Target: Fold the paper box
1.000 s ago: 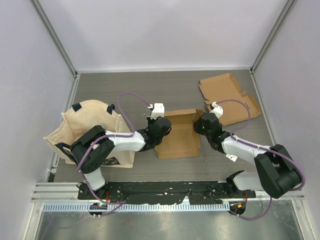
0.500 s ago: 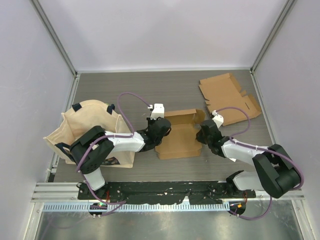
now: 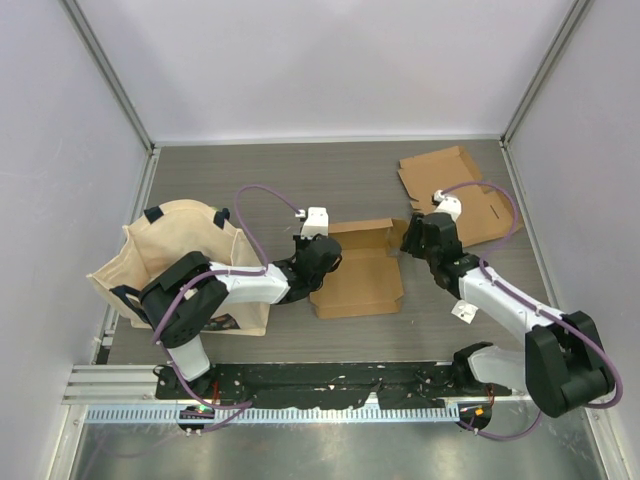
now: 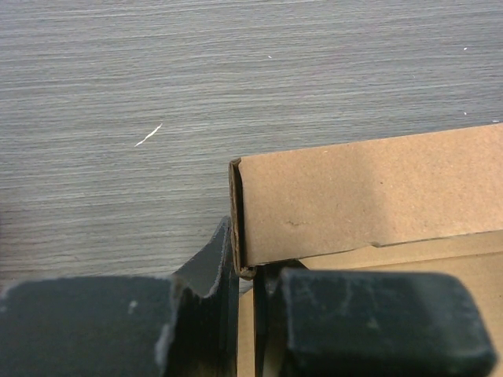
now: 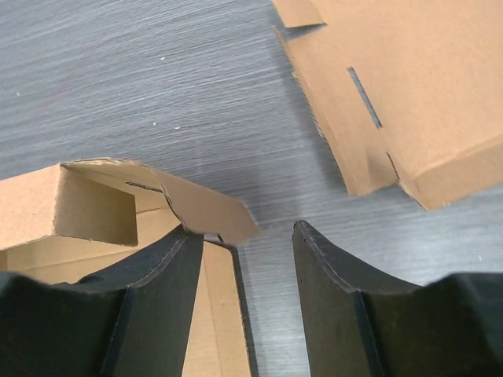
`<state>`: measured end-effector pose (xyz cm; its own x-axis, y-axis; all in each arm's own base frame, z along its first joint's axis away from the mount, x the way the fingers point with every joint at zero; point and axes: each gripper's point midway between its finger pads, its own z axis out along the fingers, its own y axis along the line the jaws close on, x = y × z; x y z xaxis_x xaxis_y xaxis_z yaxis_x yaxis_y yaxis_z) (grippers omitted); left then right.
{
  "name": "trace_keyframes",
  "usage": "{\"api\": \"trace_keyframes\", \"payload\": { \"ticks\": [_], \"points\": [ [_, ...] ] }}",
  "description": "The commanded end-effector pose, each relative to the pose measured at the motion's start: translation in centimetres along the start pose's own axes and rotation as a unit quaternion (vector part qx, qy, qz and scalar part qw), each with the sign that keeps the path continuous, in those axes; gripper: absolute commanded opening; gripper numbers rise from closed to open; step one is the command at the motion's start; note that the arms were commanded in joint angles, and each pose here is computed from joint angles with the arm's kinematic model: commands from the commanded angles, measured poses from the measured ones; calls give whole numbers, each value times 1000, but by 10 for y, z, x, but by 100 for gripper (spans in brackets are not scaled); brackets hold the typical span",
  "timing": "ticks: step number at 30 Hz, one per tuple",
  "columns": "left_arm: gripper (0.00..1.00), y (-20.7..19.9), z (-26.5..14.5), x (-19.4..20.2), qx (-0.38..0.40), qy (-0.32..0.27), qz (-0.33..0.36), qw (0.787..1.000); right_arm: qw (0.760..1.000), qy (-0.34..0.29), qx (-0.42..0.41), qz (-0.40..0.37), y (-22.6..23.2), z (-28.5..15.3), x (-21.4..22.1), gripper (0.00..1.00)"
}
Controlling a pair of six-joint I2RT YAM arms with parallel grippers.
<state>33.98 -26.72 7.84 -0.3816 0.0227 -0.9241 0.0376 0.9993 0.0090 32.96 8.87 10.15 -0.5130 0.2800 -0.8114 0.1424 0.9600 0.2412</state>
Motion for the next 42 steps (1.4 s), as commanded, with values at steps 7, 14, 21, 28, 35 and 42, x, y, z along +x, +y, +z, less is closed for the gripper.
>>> {"api": "trace_keyframes", "payload": {
  "ticks": [7, 14, 21, 28, 35, 42],
  "points": [
    [0, 6, -4, 2, -1, 2, 19, 1000, 995, -18, -89, -39, 43, 3, -27, 21],
    [0, 3, -3, 3, 2, 4, 18, 1000, 998, 12, -64, 9, 47, -14, -20, 1],
    [0, 2, -2, 2, 3, 5, 14, 1000, 995, 40, -44, 75, 58, -12, -4, 1],
    [0, 4, -5, 2, 2, 5, 17, 1000, 999, 15, -17, 34, 57, -11, -21, 1],
    [3, 1, -8, -3, 9, 15, 16, 1000, 998, 24, -39, 37, 63, -11, -13, 1],
    [29, 4, -20, -23, 22, 0, 1, 1000, 999, -3, -36, -7, 52, -10, -12, 1]
  ]
}}
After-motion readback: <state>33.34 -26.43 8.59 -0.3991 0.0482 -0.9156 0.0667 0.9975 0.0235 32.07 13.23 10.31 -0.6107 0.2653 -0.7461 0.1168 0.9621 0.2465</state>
